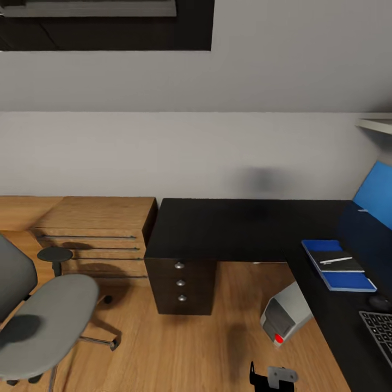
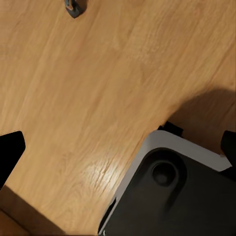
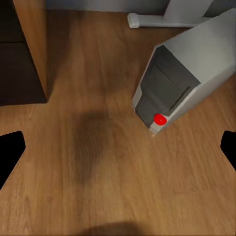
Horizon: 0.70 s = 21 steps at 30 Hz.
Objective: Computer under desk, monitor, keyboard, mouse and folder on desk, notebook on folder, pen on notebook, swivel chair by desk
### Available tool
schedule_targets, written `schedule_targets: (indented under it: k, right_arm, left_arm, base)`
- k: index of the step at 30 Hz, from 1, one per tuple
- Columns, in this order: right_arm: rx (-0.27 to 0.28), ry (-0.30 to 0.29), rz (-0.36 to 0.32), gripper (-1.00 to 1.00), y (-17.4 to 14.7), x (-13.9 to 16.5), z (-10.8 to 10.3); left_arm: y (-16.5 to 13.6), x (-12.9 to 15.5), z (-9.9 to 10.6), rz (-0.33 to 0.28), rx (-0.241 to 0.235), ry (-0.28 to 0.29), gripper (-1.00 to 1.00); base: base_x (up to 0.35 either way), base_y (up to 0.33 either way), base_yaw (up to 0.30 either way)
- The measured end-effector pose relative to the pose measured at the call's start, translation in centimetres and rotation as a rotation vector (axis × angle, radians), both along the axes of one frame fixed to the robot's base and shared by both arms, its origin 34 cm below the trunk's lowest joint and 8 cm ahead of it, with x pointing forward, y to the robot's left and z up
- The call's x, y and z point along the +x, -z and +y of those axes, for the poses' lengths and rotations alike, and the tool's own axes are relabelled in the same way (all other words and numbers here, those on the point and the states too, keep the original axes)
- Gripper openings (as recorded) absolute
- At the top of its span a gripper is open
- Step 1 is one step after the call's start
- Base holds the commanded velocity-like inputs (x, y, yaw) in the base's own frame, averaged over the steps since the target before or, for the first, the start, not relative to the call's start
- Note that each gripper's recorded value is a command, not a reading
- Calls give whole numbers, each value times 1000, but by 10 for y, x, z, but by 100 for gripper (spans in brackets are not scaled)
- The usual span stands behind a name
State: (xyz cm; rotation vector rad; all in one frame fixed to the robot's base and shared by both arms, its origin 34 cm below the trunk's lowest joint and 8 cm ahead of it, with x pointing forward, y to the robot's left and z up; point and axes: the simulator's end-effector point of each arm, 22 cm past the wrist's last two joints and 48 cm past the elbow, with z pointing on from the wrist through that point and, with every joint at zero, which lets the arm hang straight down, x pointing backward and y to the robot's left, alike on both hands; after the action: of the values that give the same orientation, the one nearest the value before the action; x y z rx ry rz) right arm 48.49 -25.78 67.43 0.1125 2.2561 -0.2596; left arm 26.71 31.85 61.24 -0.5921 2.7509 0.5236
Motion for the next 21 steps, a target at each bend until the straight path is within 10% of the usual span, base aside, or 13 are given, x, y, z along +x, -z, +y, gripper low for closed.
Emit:
schedule_targets:
  k: [7, 21]
  right_arm:
    - [1, 0, -7, 100, -1, 1, 0]
    - [-9, 42, -42, 100, -9, 5, -16]
  left_arm:
    - [-9, 20, 6, -121, 37, -9, 100]
    - [-7, 17, 3, -130, 6, 6, 100]
  base:
    - [0, 0, 64]
    - [0, 0, 168]
